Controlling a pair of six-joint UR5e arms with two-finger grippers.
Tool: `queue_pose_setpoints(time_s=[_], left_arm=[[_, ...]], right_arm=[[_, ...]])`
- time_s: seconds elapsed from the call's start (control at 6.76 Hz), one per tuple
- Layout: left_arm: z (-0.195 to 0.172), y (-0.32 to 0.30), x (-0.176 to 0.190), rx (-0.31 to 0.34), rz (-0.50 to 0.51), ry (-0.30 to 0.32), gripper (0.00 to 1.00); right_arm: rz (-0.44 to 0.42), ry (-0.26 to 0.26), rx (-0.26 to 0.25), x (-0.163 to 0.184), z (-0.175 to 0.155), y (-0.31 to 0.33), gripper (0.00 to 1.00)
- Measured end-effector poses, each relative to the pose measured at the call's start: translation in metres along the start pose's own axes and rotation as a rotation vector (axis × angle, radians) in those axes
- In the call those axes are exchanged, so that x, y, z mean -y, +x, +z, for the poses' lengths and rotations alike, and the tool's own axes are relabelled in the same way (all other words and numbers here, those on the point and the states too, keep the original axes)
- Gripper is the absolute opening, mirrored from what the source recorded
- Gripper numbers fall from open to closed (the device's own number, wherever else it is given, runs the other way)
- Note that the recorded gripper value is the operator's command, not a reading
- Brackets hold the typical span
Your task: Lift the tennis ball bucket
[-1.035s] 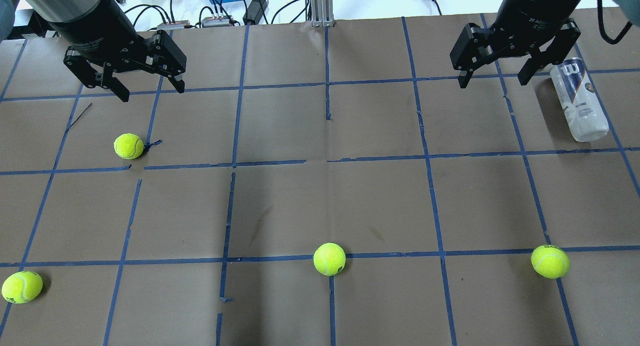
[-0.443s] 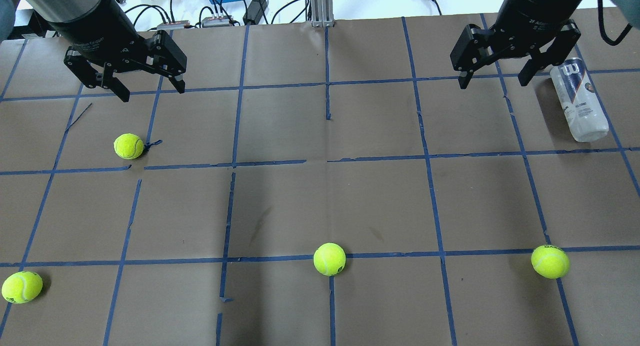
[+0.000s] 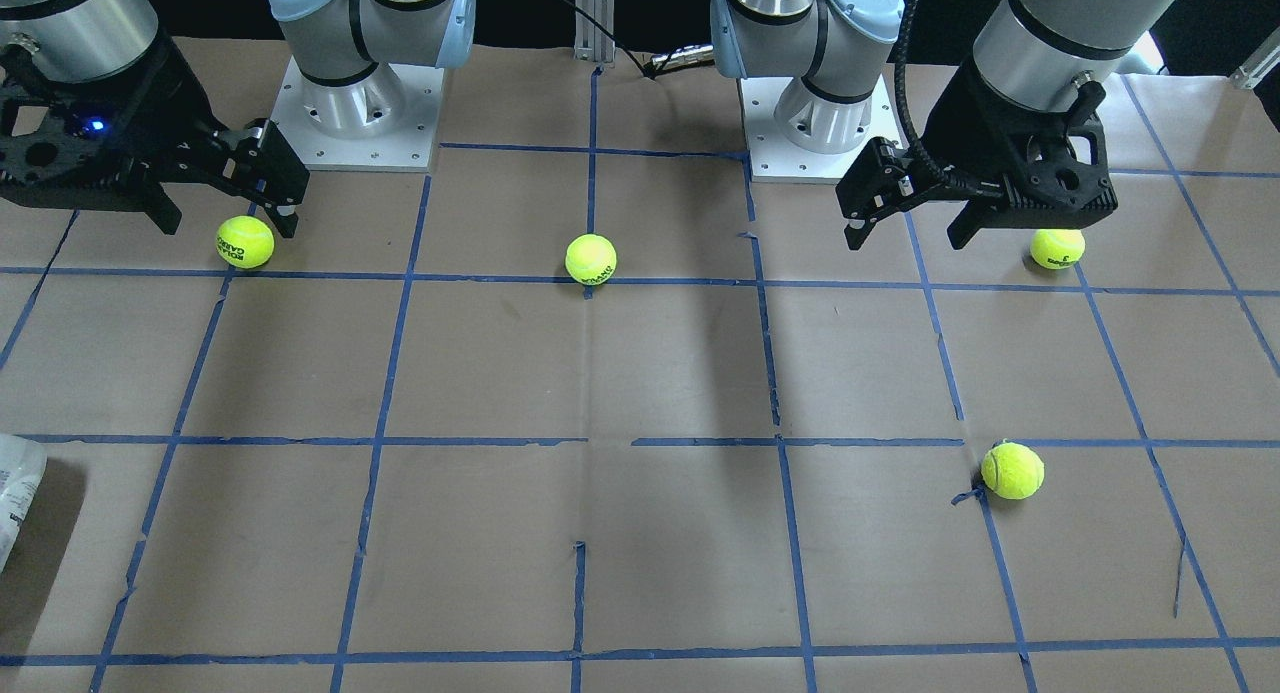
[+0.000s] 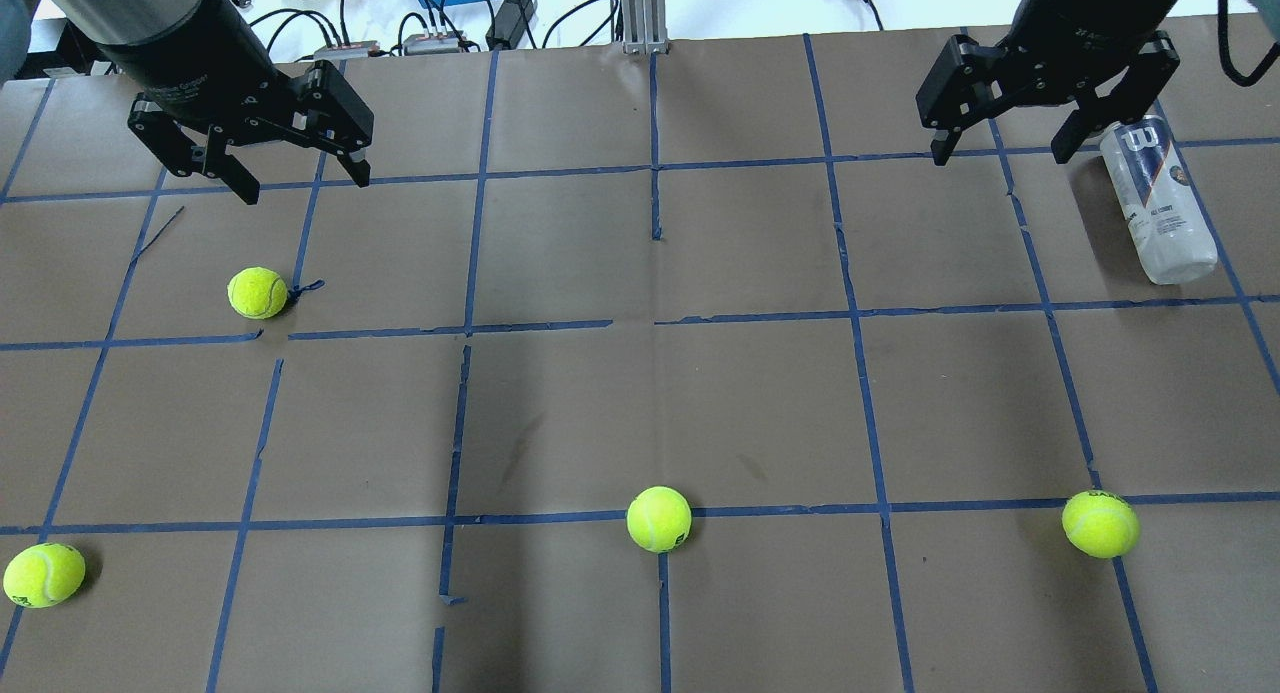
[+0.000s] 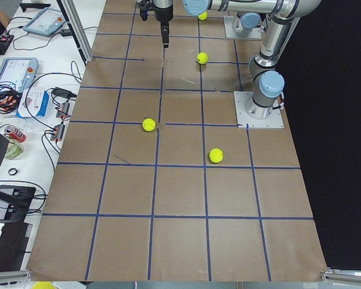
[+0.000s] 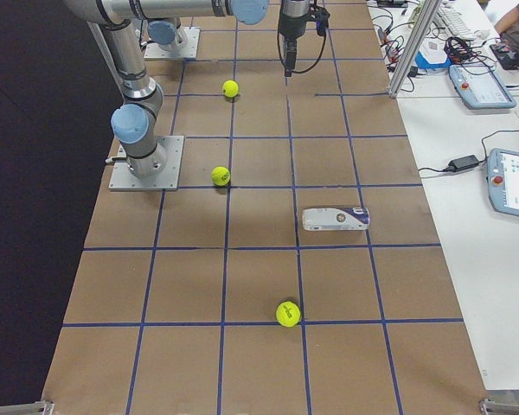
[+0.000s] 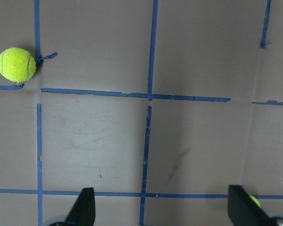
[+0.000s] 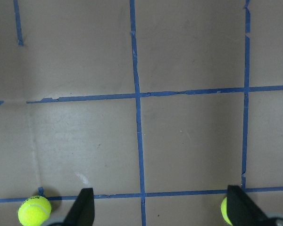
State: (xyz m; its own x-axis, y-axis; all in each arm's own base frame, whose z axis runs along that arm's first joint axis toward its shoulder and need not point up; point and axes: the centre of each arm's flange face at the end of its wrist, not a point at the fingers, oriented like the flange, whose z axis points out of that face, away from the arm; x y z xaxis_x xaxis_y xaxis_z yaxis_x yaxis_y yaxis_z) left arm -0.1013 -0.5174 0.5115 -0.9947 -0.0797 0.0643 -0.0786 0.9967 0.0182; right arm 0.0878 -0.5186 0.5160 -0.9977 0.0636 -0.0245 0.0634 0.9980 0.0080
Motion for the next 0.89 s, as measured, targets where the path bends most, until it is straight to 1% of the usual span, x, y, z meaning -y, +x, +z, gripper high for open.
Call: queue_pose_setpoints(time_s=[0.15, 0.3, 0.44, 0.74, 0.89], left_arm=[[0.000, 0.000, 0.000, 0.000, 0.000, 0.000, 1.00], [0.000, 0.000, 0.000, 0.000, 0.000, 0.000, 1.00], [0.000, 0.000, 0.000, 0.000, 0.000, 0.000, 1.00], [0.000, 0.000, 0.000, 0.000, 0.000, 0.000, 1.00], [0.000, 0.000, 0.000, 0.000, 0.000, 0.000, 1.00]], right_arm=[[0.044, 0.002, 0.013, 0.012, 0.006, 0.018, 1.00], [0.090, 0.010, 0.015, 0.038, 0.022, 0.047, 1.00], [0.128, 0.029, -0.002, 0.076, 0.050, 0.084, 1.00], [0.160, 0.090, -0.059, 0.149, 0.126, 0.159, 1.00], [0.169, 0.108, -0.076, 0.178, 0.155, 0.198, 1.00]])
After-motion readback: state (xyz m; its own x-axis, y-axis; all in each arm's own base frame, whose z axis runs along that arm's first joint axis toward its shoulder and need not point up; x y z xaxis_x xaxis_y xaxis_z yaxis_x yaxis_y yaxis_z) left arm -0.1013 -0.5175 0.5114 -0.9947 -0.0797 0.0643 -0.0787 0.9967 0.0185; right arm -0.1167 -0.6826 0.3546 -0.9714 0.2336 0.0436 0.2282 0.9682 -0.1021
